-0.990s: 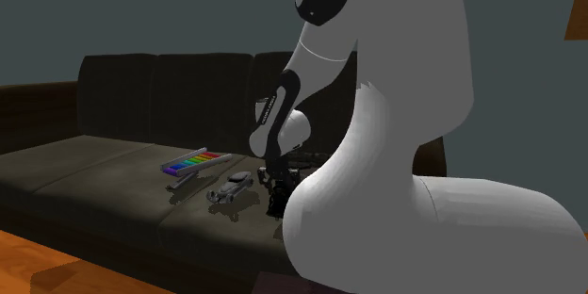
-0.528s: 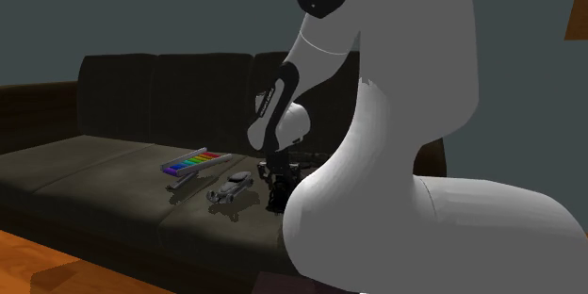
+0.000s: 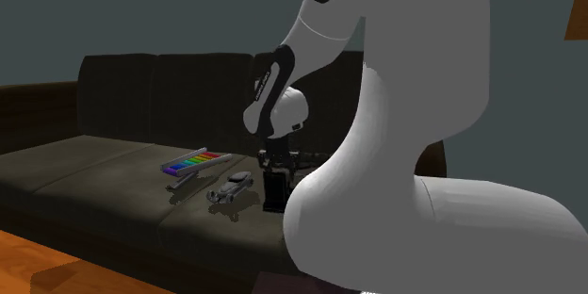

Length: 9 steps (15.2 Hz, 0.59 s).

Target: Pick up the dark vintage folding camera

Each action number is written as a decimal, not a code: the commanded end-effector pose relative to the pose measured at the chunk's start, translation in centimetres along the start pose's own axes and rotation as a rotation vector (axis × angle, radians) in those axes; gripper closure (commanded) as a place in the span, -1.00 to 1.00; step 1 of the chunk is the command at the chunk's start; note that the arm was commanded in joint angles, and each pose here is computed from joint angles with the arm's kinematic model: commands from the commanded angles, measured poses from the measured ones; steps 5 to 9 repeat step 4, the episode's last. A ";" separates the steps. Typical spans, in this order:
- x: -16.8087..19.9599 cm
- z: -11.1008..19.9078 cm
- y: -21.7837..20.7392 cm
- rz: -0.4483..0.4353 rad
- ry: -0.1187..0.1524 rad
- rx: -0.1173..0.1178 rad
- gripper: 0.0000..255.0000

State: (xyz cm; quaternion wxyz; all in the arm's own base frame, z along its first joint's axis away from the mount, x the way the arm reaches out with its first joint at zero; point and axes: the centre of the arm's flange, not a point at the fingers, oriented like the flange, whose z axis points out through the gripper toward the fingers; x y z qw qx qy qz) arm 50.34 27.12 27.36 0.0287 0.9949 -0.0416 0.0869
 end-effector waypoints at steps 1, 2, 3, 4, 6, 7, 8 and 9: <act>0.2 -1.0 0.1 0.000 0.000 0.000 1.00; 0.3 -1.6 0.1 0.000 0.000 0.000 1.00; 0.3 -1.6 0.1 0.000 0.000 0.000 1.00; 0.3 -1.6 0.1 0.000 0.000 0.000 1.00; 0.3 -1.6 0.1 0.000 0.000 0.000 1.00; 0.3 -1.6 0.1 0.000 0.000 0.000 1.00; 0.3 -1.6 0.1 0.000 0.000 0.000 1.00; 0.3 -1.6 0.1 0.000 0.000 0.000 1.00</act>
